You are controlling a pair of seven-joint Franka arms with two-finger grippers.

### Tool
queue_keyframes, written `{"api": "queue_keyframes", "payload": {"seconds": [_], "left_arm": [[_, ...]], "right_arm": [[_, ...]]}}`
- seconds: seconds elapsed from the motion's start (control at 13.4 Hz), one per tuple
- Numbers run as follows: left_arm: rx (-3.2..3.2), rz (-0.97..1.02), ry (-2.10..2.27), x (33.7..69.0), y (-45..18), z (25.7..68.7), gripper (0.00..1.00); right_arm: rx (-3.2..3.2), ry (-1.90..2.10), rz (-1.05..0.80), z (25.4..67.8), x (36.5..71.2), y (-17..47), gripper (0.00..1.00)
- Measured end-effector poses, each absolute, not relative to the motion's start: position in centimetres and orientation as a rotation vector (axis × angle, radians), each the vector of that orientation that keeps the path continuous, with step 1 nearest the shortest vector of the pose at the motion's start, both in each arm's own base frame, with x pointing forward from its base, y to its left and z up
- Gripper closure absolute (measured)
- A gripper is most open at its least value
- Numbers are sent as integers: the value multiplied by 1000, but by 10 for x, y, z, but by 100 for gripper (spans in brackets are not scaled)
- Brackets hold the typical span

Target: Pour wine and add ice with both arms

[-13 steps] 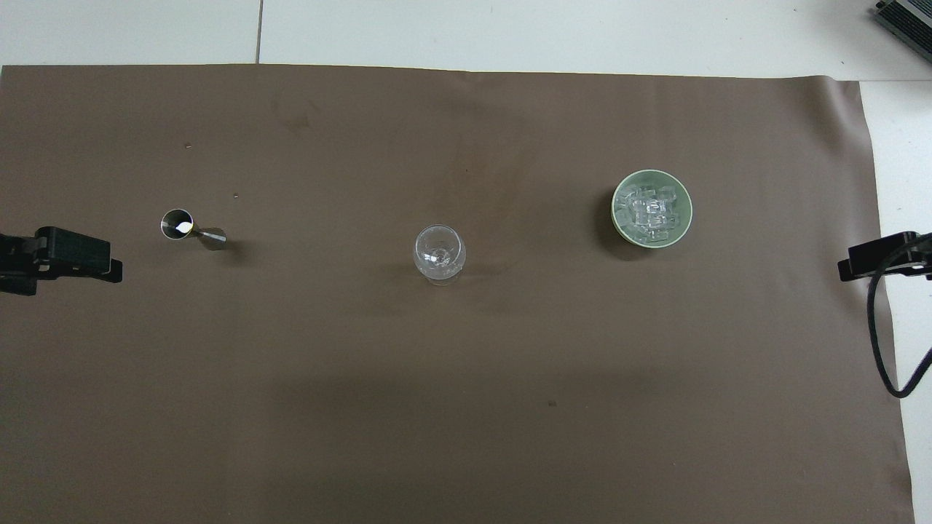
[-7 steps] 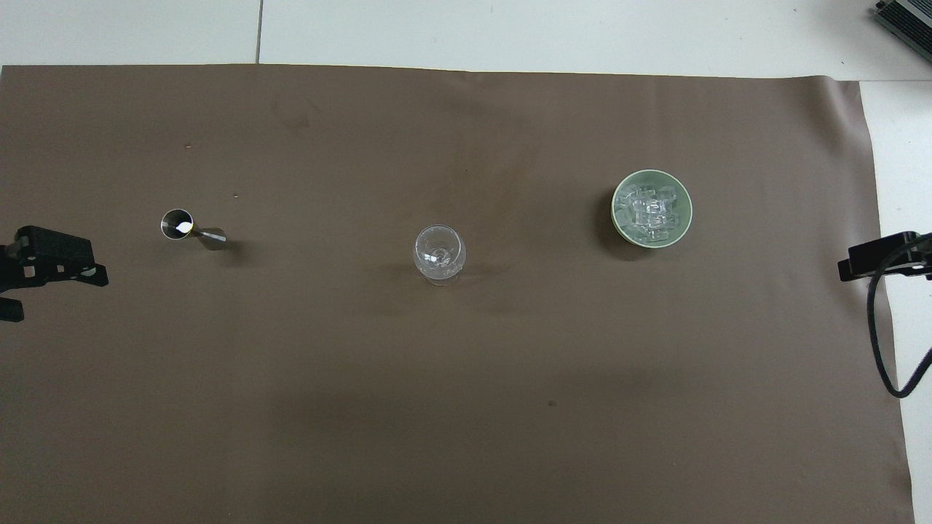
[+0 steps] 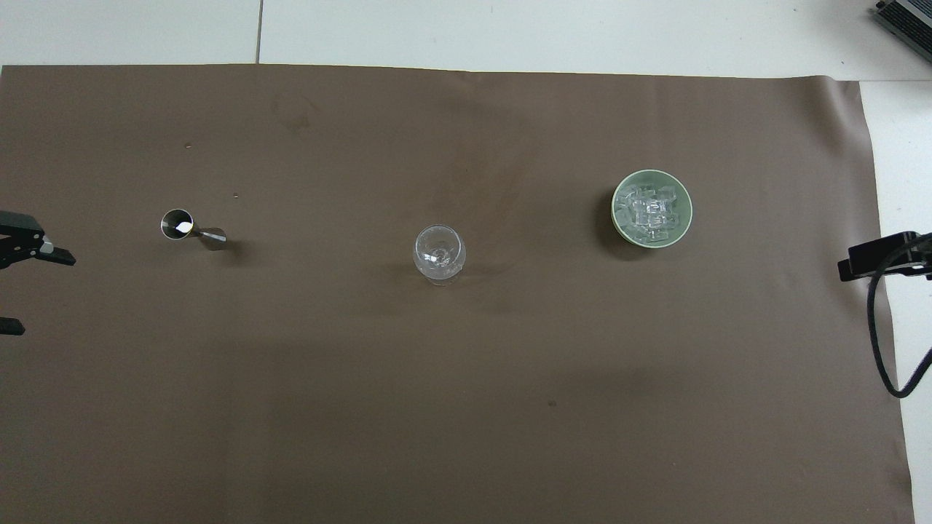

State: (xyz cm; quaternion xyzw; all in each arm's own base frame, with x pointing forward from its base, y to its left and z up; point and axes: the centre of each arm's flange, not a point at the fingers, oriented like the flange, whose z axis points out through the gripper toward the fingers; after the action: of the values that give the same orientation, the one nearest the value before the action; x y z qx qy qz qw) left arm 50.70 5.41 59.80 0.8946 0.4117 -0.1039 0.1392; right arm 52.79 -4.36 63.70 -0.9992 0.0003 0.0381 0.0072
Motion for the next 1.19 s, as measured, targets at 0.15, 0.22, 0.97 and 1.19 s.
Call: {"api": "queue_keyframes", "payload": {"seconds": [0.15,0.22,0.97,1.19], "left_arm": [[2470,-351,1268,513,78,575,0],[2417,-373,1307,516,91,561,0],[2020,-505,1649,540,134,480,0],[1916,-569,1690,542,158,453,0]], "right_arm": [[-3125,1,119,637,528,-44,0],[-3125,1,119,637,528,-44,0],[-3125,1,119,637,528,-44,0],[-3125,1,119,637,528,-44,0]]}}
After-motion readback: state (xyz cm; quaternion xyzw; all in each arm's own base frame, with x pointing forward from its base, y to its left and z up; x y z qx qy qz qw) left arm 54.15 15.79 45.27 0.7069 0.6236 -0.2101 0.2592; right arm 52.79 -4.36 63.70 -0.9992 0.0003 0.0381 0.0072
